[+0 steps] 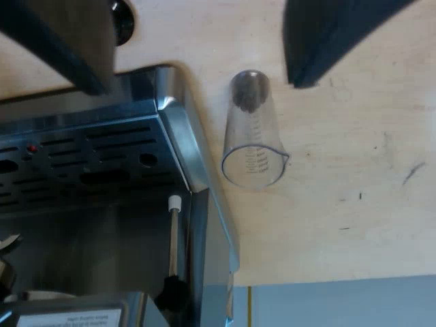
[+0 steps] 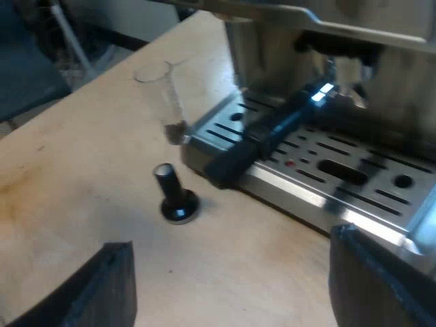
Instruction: Pour the beans into the coffee machine
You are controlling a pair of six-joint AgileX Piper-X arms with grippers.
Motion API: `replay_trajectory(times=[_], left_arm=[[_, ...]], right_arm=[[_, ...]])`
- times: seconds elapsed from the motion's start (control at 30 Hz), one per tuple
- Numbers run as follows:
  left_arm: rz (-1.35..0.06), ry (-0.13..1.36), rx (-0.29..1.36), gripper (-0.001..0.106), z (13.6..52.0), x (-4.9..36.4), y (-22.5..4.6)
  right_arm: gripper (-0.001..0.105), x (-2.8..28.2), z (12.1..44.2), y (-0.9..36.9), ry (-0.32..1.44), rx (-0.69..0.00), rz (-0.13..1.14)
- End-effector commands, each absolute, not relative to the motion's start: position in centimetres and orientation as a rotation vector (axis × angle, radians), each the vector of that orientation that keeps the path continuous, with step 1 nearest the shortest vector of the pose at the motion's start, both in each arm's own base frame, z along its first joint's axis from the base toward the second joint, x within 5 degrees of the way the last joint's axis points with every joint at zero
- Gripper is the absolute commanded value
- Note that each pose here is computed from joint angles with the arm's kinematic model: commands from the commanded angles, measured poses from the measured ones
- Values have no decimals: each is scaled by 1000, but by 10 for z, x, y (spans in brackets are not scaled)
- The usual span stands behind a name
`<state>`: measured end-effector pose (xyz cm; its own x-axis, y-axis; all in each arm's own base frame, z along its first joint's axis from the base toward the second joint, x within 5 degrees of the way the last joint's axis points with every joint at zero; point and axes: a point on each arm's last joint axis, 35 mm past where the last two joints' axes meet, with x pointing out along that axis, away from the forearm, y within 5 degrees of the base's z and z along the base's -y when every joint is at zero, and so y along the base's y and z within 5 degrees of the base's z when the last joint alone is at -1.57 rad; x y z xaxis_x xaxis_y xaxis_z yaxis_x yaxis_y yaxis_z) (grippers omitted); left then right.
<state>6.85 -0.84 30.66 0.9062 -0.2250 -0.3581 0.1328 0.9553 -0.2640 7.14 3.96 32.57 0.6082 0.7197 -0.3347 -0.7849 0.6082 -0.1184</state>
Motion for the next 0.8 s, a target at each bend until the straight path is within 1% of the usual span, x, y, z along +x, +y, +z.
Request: replay_trajectory(times=[0.03,0.1,0.43,0.6,0.8], left_arm=[[-195,386,-247,66,309,73,-9],[-193,402,-249,66,308,76,-9],[-192,431,-236,66,305,82,-9],[-192,431,-236,66,305,82,-9],[-192,431,-236,66,305,82,-9]], right_arm=[[62,73,333,43,211,-288,917],[62,78,333,50,205,-296,979],[62,91,326,74,261,-351,1055],[62,94,324,82,266,-376,1059],[62,98,326,86,239,-381,1054]])
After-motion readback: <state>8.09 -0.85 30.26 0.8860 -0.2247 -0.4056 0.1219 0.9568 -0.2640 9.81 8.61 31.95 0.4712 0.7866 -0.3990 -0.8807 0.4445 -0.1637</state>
